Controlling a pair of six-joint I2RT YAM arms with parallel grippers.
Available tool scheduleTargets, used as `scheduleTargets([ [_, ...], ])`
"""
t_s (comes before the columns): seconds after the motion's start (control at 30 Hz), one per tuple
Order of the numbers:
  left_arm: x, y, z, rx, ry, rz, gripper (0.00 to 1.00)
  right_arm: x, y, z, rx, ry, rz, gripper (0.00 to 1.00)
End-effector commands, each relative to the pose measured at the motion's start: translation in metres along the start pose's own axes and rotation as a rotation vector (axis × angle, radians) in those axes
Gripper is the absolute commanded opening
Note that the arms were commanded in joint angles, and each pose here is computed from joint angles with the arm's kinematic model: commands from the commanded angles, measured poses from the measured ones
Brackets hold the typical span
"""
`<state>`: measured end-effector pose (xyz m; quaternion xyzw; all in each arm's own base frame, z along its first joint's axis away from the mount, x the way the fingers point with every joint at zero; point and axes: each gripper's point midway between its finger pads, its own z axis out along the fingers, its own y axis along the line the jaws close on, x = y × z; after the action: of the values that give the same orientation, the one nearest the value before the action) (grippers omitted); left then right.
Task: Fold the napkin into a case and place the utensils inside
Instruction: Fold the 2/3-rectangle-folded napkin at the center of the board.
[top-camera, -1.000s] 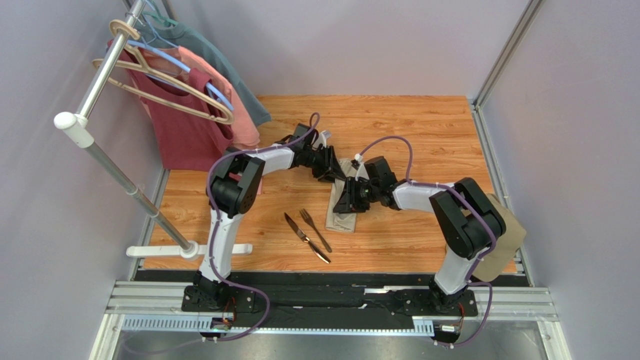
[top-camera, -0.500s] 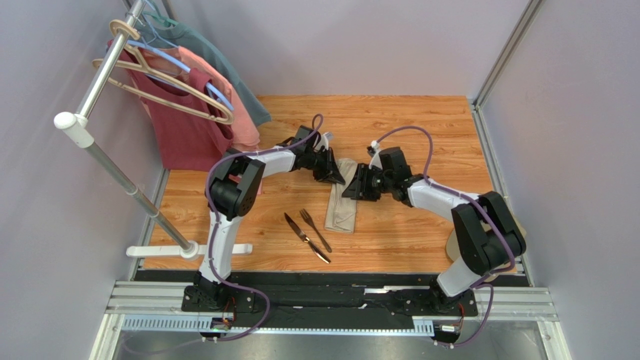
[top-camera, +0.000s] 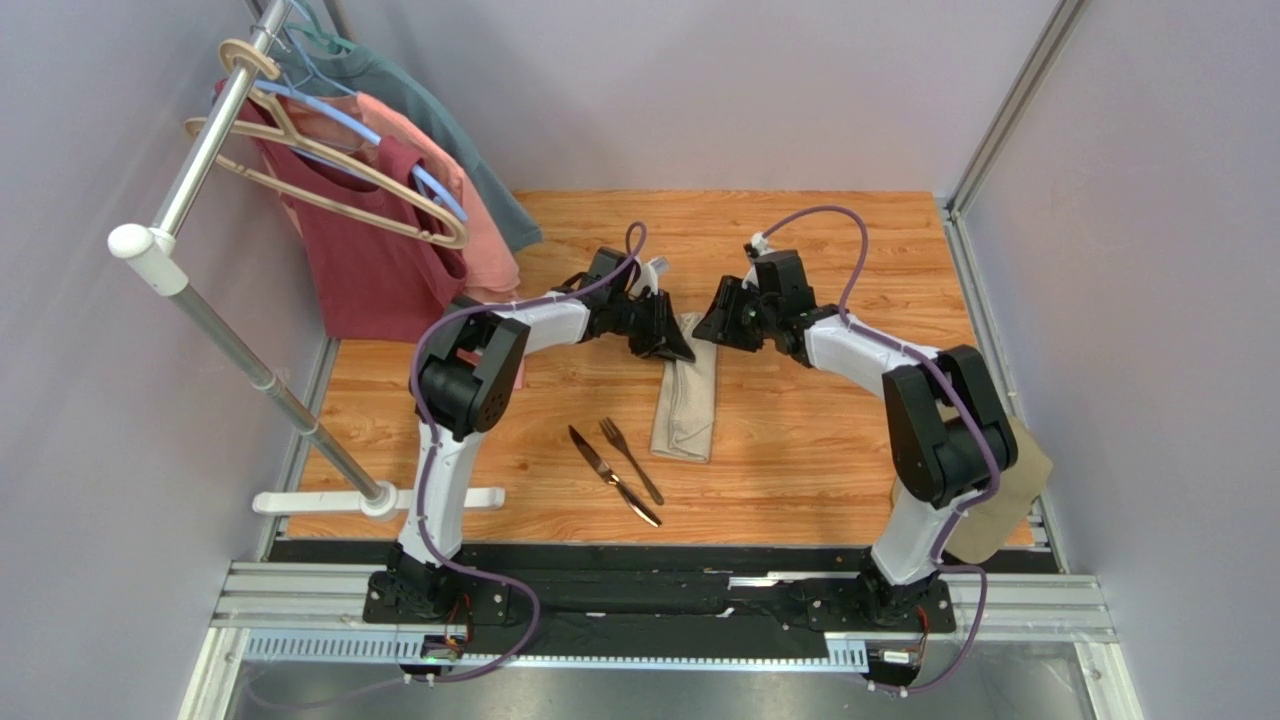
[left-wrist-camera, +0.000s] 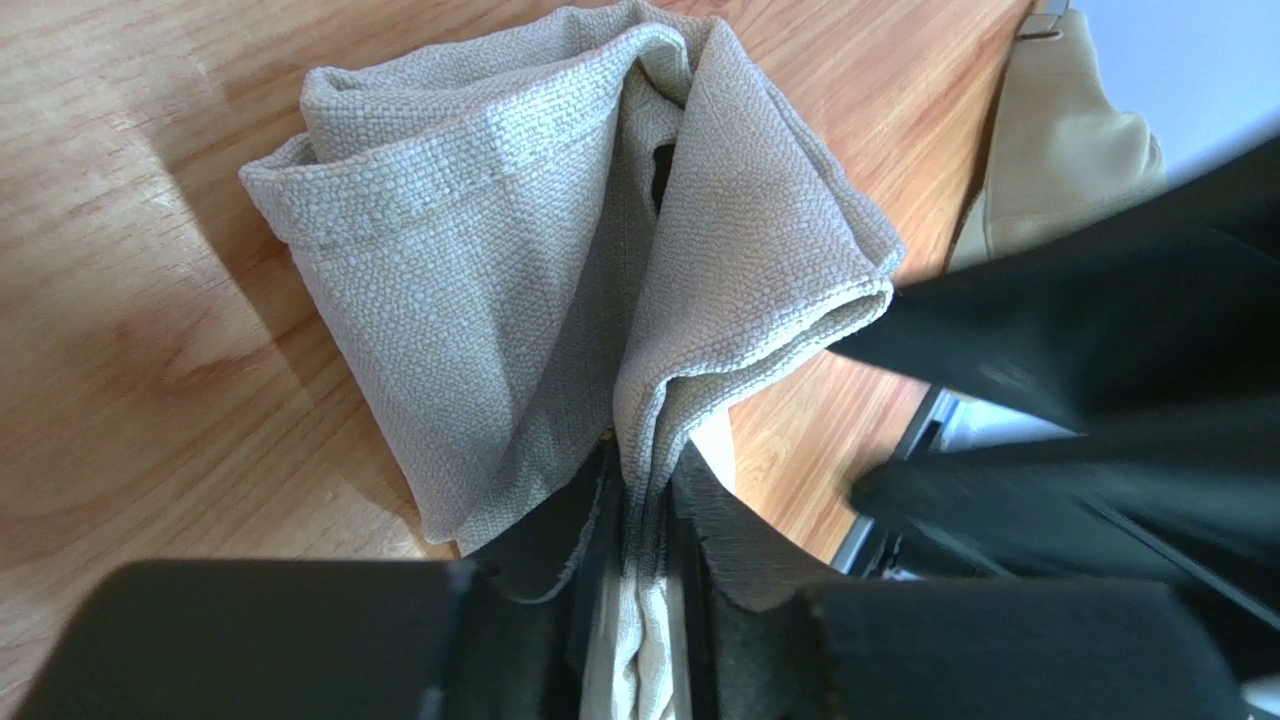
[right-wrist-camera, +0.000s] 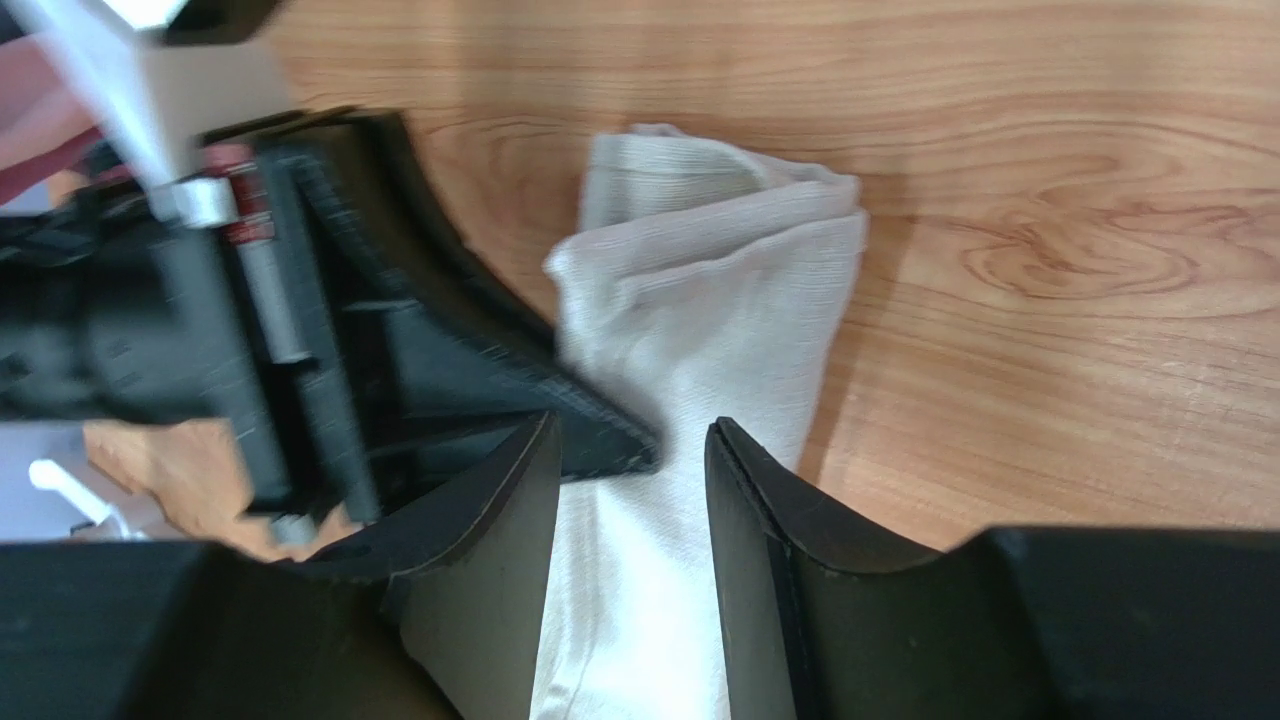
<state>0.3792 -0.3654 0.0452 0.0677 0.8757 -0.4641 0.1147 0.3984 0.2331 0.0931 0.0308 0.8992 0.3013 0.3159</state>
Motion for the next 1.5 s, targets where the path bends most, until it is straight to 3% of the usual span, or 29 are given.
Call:
scheduleTargets([
  [0.0,-0.013,-0.018,-0.013,0.031,-0.060,0.057,0.25,-0.020,0.001,0.019,-0.016,-0.070,0.045,0.45],
  [0.2,-0.011,-0.020,-0.020,0.004,-0.090,0.065,0.32,-0.016,0.007,0.034,-0.077,-0.051,0.078,0.42],
  [0.3,-0.014,-0.026,-0.027,-0.007,-0.132,0.093,0.43,-0.011,0.008,0.035,-0.096,-0.044,0.087,0.41],
  [0.43,-0.013,-0.023,-0.029,-0.036,-0.154,0.079,0.43,-0.010,0.010,0.035,-0.108,-0.039,0.100,0.37],
  [0.63,-0.009,-0.016,-0.027,-0.055,-0.186,0.060,0.29,-0.013,0.011,0.036,-0.114,-0.053,0.103,0.26],
  [0.83,-0.016,-0.015,-0.025,-0.045,-0.226,0.087,0.14,-0.018,0.016,0.038,-0.144,-0.071,0.053,0.25],
  [1.13,-0.020,-0.025,-0.025,0.013,-0.265,0.145,0.10,-0.017,0.035,0.054,-0.223,-0.038,0.005,0.30],
  [1.47,-0.016,-0.024,-0.023,0.023,-0.264,0.158,0.06,-0.016,0.030,0.058,-0.141,-0.061,-0.033,0.41],
])
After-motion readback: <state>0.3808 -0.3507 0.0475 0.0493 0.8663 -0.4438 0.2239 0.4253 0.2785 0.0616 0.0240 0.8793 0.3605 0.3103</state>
